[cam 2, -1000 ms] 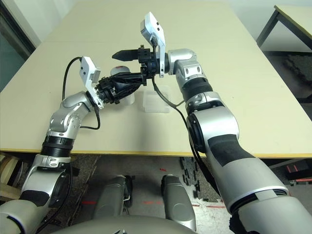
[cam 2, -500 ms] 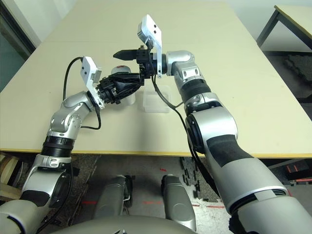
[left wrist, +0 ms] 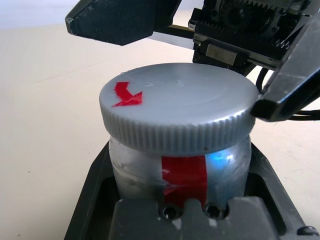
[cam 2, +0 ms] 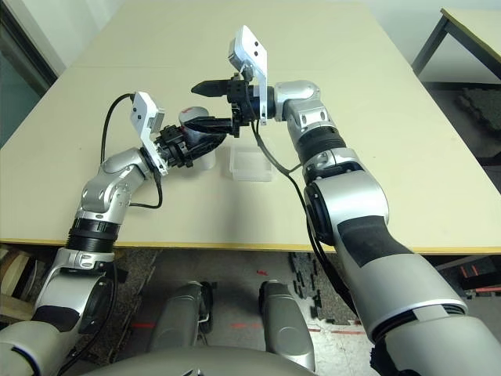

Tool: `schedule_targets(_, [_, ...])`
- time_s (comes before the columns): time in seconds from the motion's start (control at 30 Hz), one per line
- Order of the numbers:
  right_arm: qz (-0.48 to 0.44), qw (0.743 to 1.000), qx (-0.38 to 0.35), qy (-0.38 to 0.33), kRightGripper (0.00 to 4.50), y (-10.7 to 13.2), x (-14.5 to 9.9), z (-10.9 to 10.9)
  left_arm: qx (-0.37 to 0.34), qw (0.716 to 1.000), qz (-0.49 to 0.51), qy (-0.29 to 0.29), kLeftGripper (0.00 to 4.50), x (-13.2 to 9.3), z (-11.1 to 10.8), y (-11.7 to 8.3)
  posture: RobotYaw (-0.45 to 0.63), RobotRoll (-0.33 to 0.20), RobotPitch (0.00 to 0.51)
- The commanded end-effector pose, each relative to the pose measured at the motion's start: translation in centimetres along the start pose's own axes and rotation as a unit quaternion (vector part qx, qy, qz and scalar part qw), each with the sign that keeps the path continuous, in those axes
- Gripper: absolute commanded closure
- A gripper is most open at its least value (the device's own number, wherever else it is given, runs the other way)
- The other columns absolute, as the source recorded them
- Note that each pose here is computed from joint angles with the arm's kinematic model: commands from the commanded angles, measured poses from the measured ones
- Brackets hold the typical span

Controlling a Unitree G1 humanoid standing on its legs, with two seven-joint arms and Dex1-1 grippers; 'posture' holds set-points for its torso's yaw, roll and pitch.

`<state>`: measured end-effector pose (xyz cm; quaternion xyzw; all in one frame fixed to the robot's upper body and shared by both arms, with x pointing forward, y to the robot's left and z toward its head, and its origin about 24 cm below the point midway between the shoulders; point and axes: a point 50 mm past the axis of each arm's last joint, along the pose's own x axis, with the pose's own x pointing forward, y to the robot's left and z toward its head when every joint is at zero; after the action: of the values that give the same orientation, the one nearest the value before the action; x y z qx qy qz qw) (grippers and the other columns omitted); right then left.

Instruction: Pour the medicine from the bottle into the box.

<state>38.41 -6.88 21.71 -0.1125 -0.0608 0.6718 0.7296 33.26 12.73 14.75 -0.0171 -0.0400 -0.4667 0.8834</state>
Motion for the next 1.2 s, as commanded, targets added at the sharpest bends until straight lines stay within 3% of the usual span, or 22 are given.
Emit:
schedule_targets(0.03, [-0.071,0.997,0.014,0.038,0.0,-0.9,-2.8,-1.1,0.02,0.999,-0.034,-0.02,1.87,0.4,1.1,-0.7,-0.07,0.0,0.128])
schedule_targets(0.77, [-0.119,0.99,0.026,0.068,0.0,-1.4,-5.0,-1.9,0.022,0.999,-0.026,-0.017,1.87,0.0,1.0,-0.4,-0.05,0.0,0.121])
schedule_targets(1.2, [-0.04,0.997,0.041,0.053,0.0,-1.0,-5.3,-0.8,0.029,0.999,-0.017,-0.016,1.87,-0.2,1.3,0.7,-0.06,0.0,0.119])
